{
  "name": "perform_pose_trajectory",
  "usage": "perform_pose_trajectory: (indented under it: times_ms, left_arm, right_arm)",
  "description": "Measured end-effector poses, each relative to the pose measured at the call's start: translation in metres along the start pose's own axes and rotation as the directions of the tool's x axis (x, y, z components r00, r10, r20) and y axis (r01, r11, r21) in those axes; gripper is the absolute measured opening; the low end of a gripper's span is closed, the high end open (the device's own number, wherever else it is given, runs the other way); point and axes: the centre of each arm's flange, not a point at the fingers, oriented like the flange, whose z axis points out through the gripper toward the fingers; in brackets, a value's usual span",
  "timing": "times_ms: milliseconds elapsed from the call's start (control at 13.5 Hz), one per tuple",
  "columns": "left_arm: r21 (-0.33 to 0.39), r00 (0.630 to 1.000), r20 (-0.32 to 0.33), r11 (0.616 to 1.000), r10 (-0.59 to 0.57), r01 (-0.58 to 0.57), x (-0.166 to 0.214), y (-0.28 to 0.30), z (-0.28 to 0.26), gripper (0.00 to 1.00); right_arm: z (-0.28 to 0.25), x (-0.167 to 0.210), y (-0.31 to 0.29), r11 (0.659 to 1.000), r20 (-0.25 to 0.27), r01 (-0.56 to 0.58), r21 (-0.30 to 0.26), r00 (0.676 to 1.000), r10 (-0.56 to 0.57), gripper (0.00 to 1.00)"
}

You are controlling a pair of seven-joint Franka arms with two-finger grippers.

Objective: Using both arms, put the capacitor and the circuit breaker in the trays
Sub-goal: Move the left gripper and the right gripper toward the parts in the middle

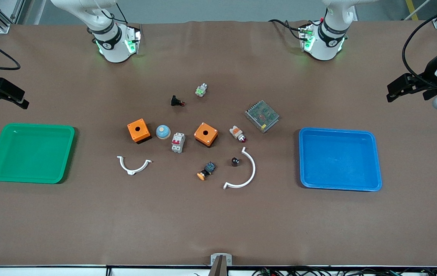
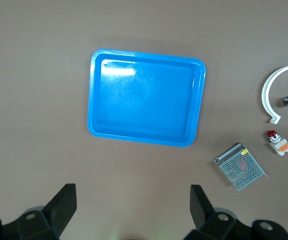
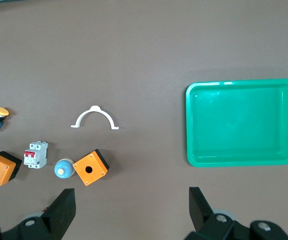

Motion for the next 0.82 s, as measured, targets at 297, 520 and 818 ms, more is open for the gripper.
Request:
perform_pose_trajectory:
  times_ms: [297, 520, 818]
  left_arm:
    - [0.000, 1.000, -0.001, 1.000, 0.006, -0.006, 0.000, 0.001, -0.001, 1.00]
    - [-0.003, 0.999, 0.028, 1.000, 0.021, -0.021, 0.008, 0.007, 0.016, 1.00]
    - [-0.028, 0.997, 0.042, 0.997, 0.067, -0.066, 0.047, 0.058, 0.081, 1.00]
  right_arm:
    - [0.000, 0.000, 0.000, 1.000, 0.000, 0.000, 0.000, 1.000, 0.000, 1.00]
    - [0.000, 0.000, 0.000, 1.000, 0.000, 0.000, 0.000, 1.000, 0.000, 1.00]
    - [0.001, 0.001, 0.000, 1.000, 0.001, -0.001, 0.000, 1.000, 0.001, 1.00]
